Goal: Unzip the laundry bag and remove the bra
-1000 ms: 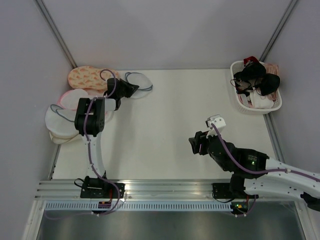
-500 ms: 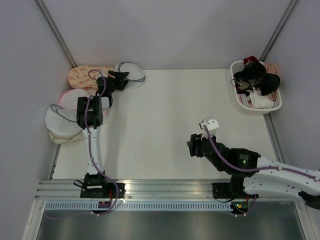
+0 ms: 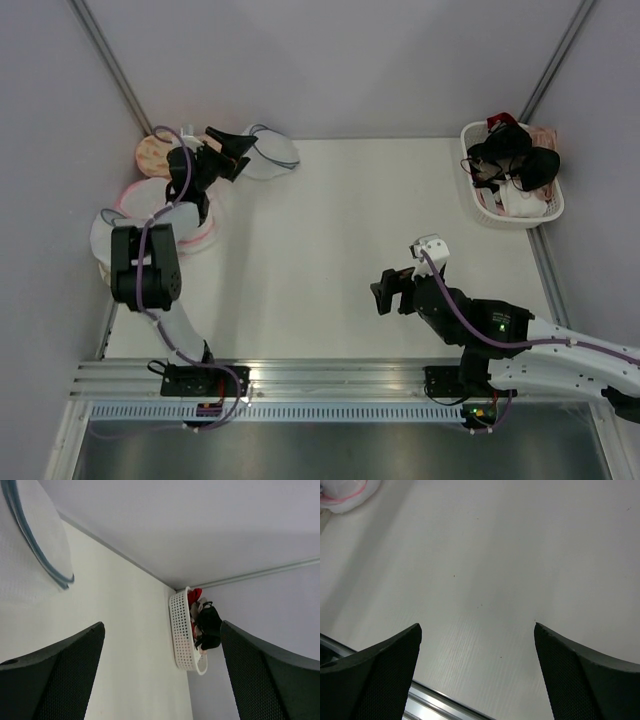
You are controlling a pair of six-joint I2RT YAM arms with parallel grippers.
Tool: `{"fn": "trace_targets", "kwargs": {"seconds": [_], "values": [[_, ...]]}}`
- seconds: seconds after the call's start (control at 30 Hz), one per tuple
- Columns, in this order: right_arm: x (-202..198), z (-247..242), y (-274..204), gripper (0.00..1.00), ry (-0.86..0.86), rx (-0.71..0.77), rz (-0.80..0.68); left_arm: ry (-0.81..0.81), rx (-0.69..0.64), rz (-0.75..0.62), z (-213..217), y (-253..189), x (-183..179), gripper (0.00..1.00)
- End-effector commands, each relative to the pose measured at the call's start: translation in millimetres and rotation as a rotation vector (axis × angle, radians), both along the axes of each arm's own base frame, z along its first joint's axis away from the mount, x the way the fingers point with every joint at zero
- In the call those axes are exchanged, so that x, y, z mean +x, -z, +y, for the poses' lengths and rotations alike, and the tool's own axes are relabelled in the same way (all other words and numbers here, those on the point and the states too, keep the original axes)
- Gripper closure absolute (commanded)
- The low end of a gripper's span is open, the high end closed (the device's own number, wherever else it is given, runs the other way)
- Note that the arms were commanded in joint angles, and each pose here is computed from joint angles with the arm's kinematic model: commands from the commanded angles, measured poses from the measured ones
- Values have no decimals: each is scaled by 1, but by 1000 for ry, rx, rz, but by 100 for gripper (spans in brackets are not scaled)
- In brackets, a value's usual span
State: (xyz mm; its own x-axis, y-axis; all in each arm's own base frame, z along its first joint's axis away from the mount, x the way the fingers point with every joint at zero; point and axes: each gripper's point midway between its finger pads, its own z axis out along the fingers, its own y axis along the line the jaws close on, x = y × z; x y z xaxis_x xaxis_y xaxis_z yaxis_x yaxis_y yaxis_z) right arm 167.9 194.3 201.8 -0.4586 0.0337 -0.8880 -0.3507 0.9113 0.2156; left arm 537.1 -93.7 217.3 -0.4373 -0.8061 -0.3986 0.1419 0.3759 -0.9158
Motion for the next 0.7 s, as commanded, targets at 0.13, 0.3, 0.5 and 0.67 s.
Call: {"fn": "trace_targets", "kwargs": {"seconds": [0.13,0.3,0.5,0.67], "values": [[6,-19,-31,2,63,56,-69,144,210,106,-69,18,-136,0],[3,-34,-48,2,79,144,-106,392,314,35,-137,16,-239,0],[-1,-48,-49,2,95,154,-101,524,371,6,-139,3,-311,0],[1,-51,-54,2,115,160,-111,554,411,1,-128,-2,-339,0]]}}
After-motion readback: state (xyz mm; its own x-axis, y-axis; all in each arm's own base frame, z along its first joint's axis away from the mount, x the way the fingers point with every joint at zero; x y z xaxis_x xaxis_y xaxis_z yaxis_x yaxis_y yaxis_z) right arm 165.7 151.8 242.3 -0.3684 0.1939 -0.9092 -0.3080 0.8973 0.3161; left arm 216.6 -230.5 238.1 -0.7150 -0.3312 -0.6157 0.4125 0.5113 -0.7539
